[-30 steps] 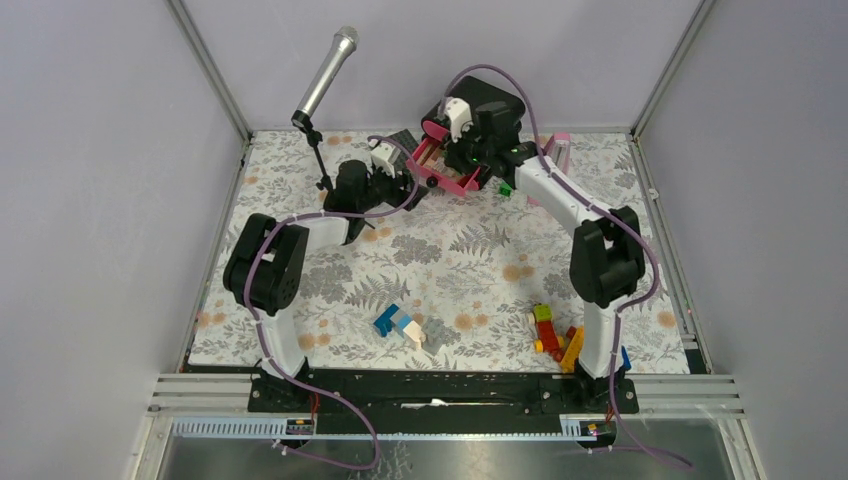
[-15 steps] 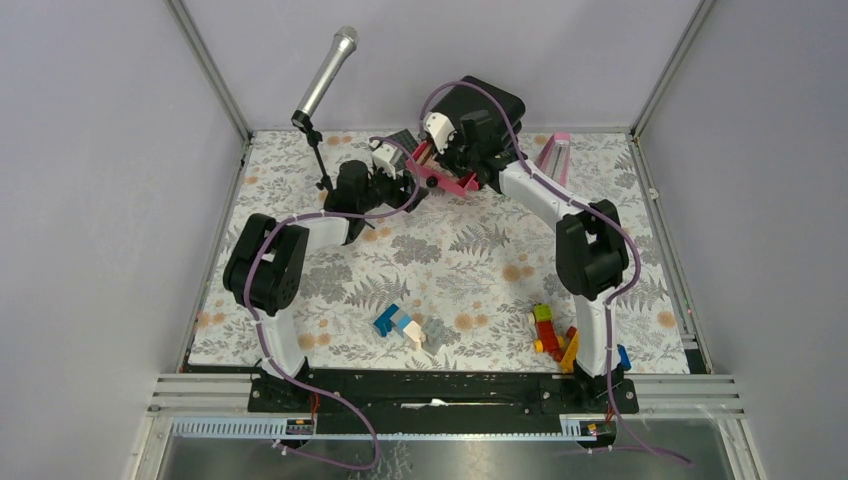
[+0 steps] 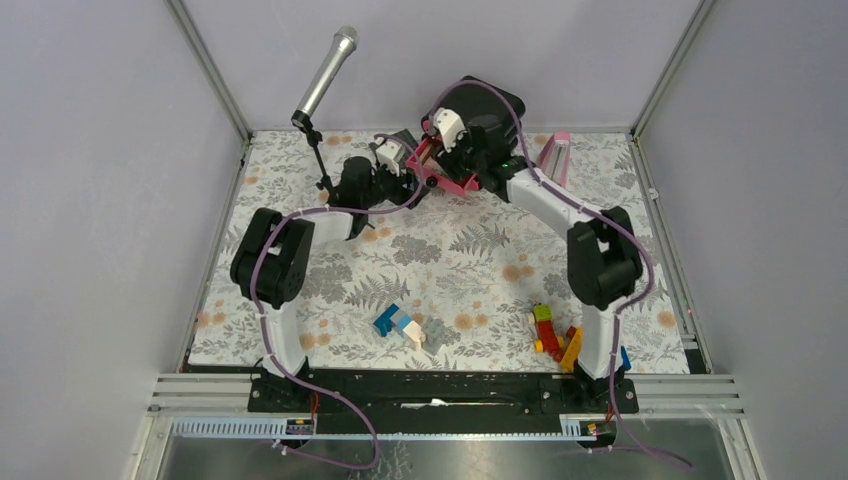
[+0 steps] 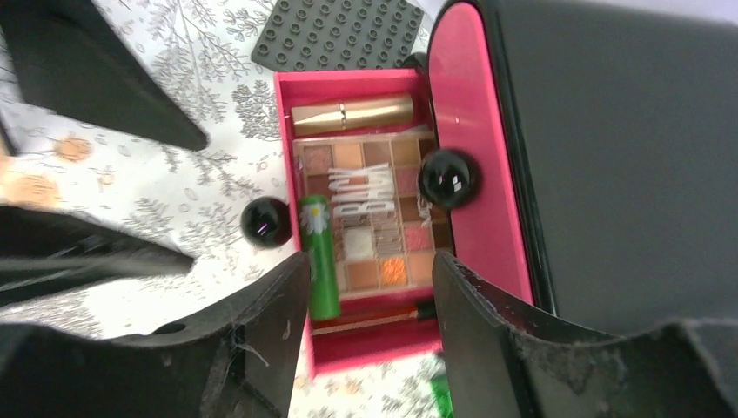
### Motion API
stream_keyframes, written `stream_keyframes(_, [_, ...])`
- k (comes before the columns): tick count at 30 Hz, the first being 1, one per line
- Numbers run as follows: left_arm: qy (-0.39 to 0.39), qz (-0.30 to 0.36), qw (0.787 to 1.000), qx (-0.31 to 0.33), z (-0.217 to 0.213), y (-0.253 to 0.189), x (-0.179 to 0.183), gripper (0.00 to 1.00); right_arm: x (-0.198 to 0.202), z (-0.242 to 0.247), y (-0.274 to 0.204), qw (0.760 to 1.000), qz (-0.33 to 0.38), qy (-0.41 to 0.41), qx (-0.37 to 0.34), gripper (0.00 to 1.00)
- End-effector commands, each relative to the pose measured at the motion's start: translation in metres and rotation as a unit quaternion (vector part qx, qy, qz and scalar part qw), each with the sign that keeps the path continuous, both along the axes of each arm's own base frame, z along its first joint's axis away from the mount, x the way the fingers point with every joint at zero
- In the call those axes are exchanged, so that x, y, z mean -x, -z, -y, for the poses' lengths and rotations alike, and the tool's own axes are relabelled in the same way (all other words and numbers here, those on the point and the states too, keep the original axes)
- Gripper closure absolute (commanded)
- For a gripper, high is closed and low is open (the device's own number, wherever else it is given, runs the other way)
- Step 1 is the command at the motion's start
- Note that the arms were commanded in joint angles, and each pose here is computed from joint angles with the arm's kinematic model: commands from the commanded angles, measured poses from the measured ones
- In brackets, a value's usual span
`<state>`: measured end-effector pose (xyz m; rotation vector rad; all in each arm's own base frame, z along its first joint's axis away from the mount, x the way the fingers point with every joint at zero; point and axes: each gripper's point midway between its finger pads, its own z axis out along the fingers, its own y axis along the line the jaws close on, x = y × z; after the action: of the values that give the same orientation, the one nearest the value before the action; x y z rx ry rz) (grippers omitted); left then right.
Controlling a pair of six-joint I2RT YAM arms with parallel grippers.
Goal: Organize the makeup
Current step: Place the makeup in the drawer, then close the drawer in the storage box.
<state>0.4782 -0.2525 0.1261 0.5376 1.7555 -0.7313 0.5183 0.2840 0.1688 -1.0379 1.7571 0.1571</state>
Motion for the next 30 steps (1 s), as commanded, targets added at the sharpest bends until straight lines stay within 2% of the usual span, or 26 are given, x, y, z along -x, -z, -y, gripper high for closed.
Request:
stream_keyframes(1, [0.004,0.03,1.0,-0.007,0.004,-0.009,-0.02,0.33,0.027,0.014,-0.102,0.988,0.048,0.07,-0.131,0.4])
stream_keyframes(10, [0.011,0.017,0.999,-0.029,0.009,0.008,-0.038,0.35,0.121,0.058,-0.147,0.962,0.034,0.108,-0.247,0.42])
stream_keyframes(15, [0.021,0.006,1.0,-0.012,0.018,0.01,-0.044,0.37,0.166,0.084,-0.147,0.957,0.032,0.117,-0.263,0.43])
stream_keyframes(21, [0.031,0.006,0.999,0.006,0.026,0.006,-0.046,0.39,0.198,0.106,-0.135,0.952,0.022,0.139,-0.273,0.47])
stream_keyframes(26, [0.033,0.002,0.999,0.031,0.033,0.006,-0.052,0.48,0.208,0.126,-0.132,0.941,0.024,0.184,-0.283,0.51])
stream_keyframes(30, [0.05,0.007,0.996,0.068,0.045,-0.004,-0.051,0.66,0.211,0.136,-0.135,0.924,0.019,0.218,-0.315,0.54])
